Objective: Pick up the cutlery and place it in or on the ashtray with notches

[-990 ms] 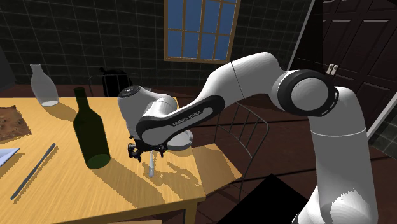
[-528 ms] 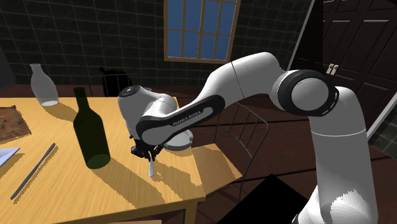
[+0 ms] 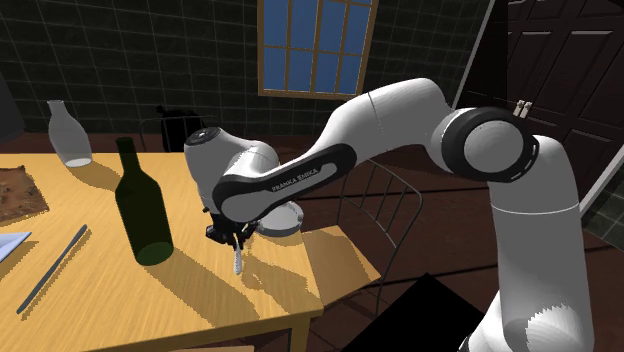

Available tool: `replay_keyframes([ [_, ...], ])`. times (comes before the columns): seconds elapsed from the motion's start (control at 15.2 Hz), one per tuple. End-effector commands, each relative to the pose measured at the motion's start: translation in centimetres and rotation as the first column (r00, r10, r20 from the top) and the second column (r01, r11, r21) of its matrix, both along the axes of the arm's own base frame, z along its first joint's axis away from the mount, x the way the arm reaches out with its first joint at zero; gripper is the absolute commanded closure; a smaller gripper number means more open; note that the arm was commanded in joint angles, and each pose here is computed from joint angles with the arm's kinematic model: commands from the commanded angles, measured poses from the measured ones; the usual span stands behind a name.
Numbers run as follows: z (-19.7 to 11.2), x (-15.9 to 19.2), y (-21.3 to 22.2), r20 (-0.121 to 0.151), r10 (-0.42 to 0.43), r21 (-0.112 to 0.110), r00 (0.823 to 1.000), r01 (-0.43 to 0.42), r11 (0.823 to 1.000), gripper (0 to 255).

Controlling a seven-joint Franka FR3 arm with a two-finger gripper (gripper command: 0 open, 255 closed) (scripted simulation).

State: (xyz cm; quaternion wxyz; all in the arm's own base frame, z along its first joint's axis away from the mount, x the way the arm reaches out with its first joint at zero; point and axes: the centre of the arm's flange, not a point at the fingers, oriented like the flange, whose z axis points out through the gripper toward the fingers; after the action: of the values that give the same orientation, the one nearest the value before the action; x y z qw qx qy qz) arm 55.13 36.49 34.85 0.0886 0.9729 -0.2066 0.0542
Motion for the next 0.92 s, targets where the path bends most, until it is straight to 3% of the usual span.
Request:
replay_keyframes([
  [0.0, 1.1, 0.1, 0.0, 0.000, 0.000, 0.000, 1.000, 0.000, 1.000, 255],
  [0.86, 7.9, 0.1, 0.0, 0.000, 0.000, 0.000, 1.000, 0.000, 1.000, 255],
])
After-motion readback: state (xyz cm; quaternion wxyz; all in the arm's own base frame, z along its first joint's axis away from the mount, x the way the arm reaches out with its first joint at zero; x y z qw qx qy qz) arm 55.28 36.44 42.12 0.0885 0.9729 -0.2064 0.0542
